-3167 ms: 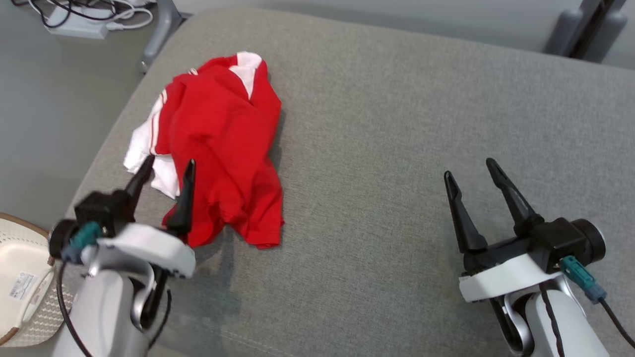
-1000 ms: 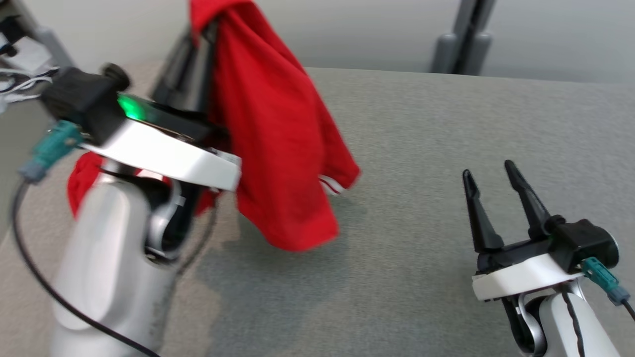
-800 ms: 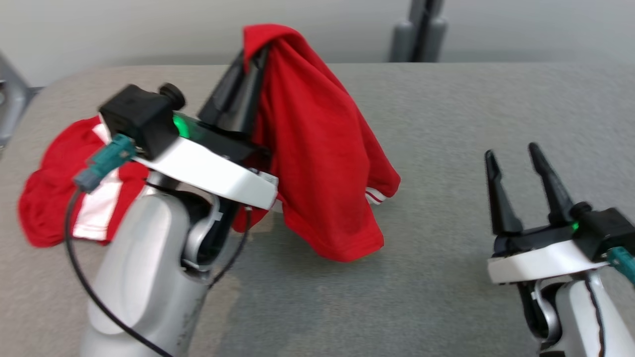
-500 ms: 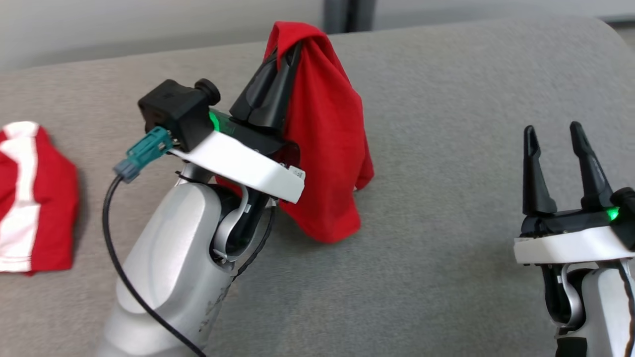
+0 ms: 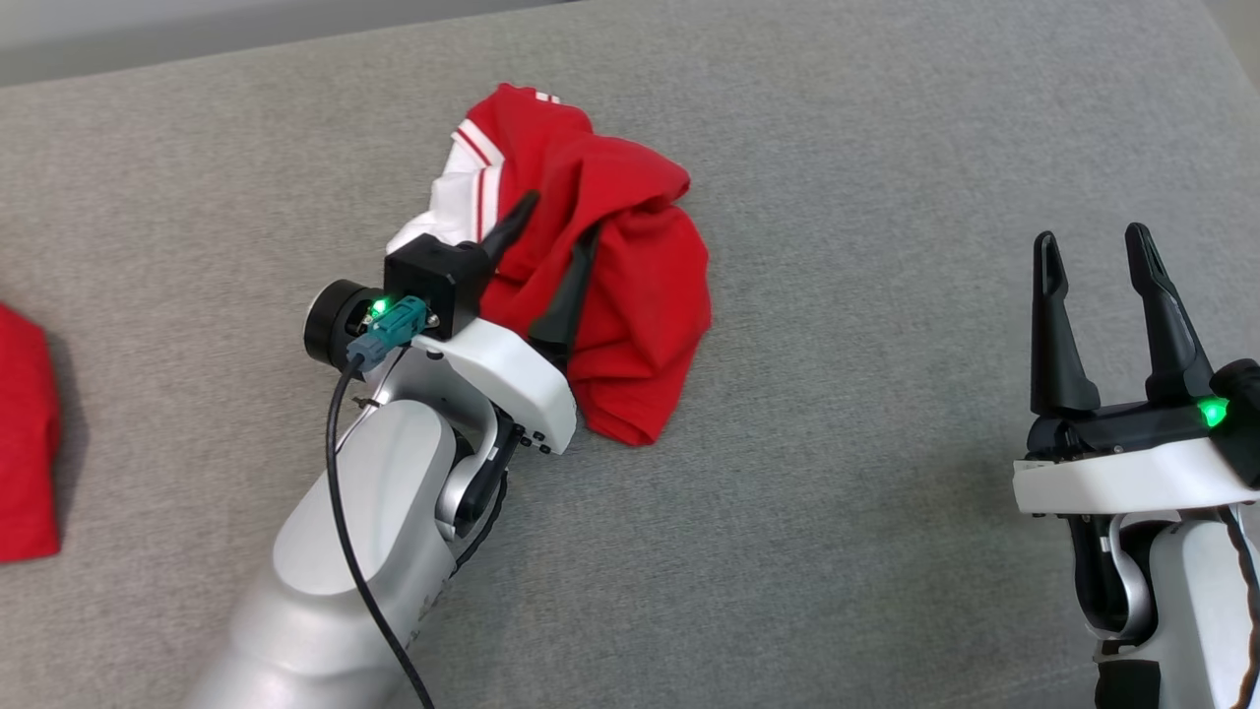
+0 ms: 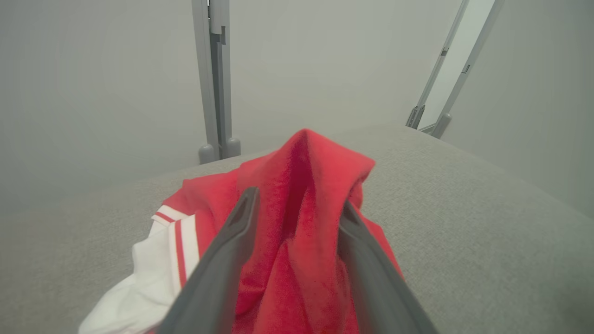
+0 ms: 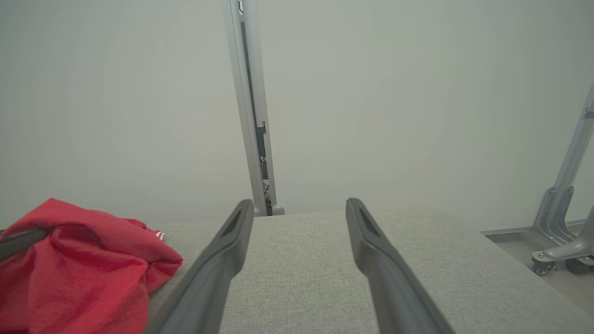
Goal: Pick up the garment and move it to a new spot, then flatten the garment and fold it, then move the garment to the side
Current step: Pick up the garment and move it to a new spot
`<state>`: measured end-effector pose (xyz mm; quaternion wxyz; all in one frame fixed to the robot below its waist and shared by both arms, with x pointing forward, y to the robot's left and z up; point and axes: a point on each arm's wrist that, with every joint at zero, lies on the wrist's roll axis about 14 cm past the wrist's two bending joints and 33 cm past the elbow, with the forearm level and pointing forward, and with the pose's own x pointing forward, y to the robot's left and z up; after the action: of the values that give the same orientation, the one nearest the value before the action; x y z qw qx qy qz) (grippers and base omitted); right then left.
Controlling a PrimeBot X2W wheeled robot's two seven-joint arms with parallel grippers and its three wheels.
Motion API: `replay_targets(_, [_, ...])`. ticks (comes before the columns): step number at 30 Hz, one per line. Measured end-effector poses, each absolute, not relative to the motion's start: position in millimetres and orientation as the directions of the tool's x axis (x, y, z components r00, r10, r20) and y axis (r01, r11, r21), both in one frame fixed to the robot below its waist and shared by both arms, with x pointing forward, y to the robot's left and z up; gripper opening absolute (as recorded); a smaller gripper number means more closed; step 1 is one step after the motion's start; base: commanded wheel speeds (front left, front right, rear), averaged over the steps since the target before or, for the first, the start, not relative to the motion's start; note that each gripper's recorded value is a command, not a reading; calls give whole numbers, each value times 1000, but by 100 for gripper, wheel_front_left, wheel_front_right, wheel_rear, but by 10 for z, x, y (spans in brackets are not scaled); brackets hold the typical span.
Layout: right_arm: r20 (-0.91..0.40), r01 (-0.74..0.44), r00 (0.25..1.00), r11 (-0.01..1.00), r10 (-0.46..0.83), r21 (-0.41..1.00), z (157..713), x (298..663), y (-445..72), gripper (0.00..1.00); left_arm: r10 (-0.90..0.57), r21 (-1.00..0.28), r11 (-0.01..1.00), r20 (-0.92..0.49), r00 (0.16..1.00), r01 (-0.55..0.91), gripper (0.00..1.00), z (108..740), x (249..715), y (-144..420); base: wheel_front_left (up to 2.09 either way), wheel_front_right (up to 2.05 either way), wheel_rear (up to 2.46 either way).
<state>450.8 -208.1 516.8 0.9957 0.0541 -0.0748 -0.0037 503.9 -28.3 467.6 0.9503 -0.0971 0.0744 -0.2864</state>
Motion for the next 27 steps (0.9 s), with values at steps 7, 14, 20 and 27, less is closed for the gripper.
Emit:
replay_targets(7, [165,-64,985,993,47,101,5224,4553,-1849,100,-501,-216,846,-2,866,488,100,4916,5032,-6,0,0,0])
replay_targets(14, [184,-185,969,979,166,90,5304,4525,-1404,100,-371,-168,912,56,927,375,100,5129,4877,604,0,0,0])
replay_targets(20, [172,-292,945,955,279,57,5284,4427,-1001,100,-250,-104,961,71,966,257,100,5177,4602,1151,0,0,0])
replay_targets(27, [155,-383,915,923,371,48,5247,4295,-661,100,-125,-107,985,91,988,134,100,5184,4068,1585,0,0,0])
